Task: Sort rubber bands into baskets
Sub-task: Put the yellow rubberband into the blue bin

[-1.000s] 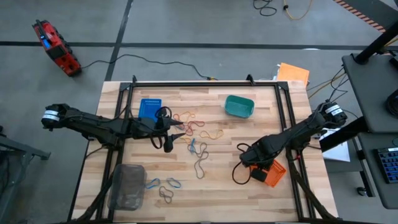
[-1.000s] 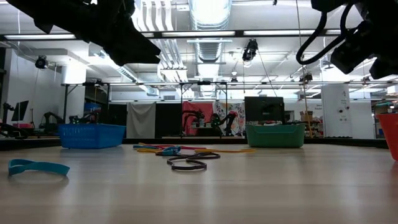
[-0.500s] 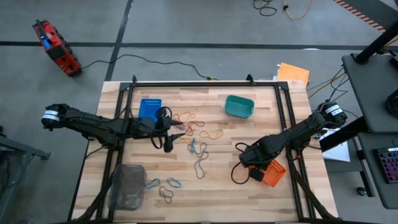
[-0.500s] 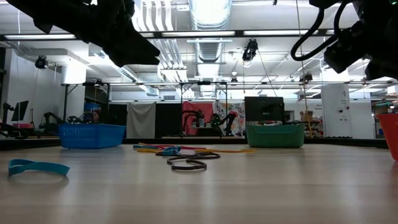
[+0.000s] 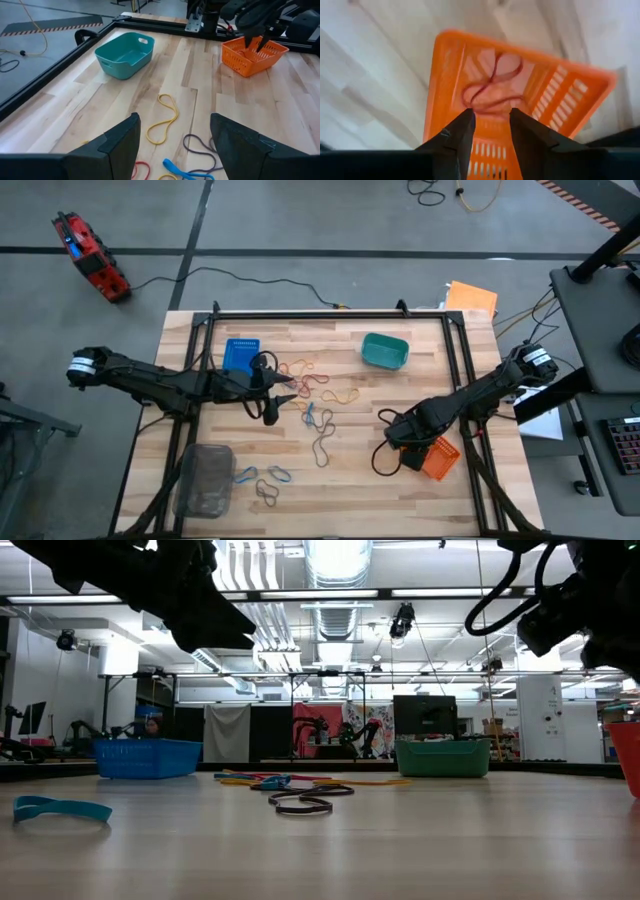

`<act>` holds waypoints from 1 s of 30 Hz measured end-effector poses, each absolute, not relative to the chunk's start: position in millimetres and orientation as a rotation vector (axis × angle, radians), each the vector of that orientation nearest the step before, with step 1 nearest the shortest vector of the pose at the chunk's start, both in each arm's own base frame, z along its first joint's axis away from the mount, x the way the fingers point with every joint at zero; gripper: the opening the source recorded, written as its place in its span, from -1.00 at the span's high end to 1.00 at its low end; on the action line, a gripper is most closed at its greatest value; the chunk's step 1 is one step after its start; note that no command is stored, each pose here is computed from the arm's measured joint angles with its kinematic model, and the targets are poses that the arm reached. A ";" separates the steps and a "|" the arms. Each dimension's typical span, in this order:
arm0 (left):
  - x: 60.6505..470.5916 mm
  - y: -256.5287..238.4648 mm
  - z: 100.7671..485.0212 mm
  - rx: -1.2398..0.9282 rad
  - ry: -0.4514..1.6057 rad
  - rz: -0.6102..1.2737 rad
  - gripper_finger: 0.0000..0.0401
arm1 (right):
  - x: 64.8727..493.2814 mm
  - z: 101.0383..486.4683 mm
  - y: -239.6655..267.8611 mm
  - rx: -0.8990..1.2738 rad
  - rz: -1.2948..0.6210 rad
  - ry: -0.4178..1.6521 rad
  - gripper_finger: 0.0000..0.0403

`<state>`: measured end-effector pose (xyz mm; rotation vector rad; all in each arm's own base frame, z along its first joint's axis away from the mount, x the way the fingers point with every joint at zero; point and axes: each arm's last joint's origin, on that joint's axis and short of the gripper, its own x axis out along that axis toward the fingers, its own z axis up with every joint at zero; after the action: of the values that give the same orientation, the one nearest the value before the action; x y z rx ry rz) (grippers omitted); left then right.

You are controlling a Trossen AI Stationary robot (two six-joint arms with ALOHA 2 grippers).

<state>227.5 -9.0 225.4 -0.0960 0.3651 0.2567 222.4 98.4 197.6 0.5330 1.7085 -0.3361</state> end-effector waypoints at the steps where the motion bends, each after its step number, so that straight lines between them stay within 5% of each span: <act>1: 227.5 -9.0 225.3 -0.100 0.365 0.257 -0.11 | 223.5 197.8 98.1 0.516 -0.341 1.690 0.38; 18: 225.9 -15.9 221.1 -0.199 0.414 0.175 -0.11 | 286.1 229.3 92.9 -0.185 -0.241 0.930 0.41; 26: 226.6 -16.9 211.7 -0.235 0.482 0.193 -0.11 | 308.3 238.7 88.8 -0.548 -0.373 0.587 0.39; 30: 230.4 -17.3 205.2 -0.231 0.509 0.197 -0.11 | 314.2 244.1 77.7 -0.531 -0.449 0.536 0.44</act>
<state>230.4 -17.3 205.2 -0.2306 0.5086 0.1973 314.2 77.7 244.1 -0.5309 0.5359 -0.4488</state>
